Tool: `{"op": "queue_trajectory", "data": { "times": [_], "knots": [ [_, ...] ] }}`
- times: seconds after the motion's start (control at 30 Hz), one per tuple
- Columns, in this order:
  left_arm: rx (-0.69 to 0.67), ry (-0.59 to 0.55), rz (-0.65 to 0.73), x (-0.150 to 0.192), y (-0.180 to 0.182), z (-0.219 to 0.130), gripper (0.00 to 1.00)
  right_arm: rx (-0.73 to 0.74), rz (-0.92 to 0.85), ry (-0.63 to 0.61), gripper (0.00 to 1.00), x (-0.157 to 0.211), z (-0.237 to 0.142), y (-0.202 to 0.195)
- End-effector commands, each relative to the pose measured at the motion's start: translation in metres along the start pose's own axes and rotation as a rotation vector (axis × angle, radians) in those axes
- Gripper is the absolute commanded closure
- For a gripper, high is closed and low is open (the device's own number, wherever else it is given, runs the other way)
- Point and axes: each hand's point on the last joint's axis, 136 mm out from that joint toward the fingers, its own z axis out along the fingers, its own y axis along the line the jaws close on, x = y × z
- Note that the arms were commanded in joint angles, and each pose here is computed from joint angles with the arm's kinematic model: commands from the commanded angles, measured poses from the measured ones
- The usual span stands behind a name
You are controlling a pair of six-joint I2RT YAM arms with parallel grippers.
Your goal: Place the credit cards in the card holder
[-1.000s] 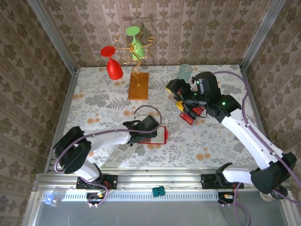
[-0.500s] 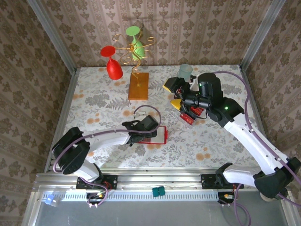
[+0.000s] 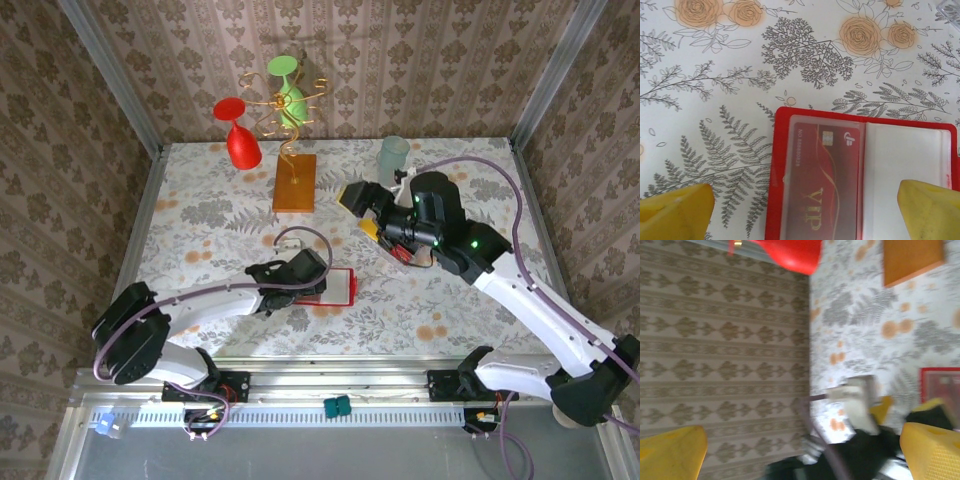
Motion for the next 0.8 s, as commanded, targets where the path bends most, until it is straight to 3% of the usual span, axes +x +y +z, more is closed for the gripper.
{"op": "queue_trajectory", "data": {
  "times": [0.0, 0.17, 0.27, 0.5, 0.77],
  "knots": [
    [-0.001, -0.038, 0.006, -0.008, 0.011, -0.006, 0.04, 0.101, -0.162, -0.061, 0.00, -0.004, 0.000, -0.040],
    [0.036, -0.042, 0.009, -0.013, 0.014, -0.005, 0.04, 0.217, -0.298, 0.000, 0.04, 0.010, 0.018, -0.091],
    [0.051, -0.039, 0.023, -0.014, 0.012, -0.004, 0.04, 0.266, -0.326, 0.077, 0.21, 0.023, 0.037, -0.116],
    [0.066, -0.031, 0.035, -0.010, 0.009, 0.000, 0.04, 0.425, -0.356, 0.293, 0.83, 0.064, 0.084, -0.176],
    [0.080, 0.001, 0.058, 0.000, 0.001, 0.011, 0.04, 0.543, -0.382, 0.376, 1.00, 0.087, 0.117, -0.216]
  ]
}}
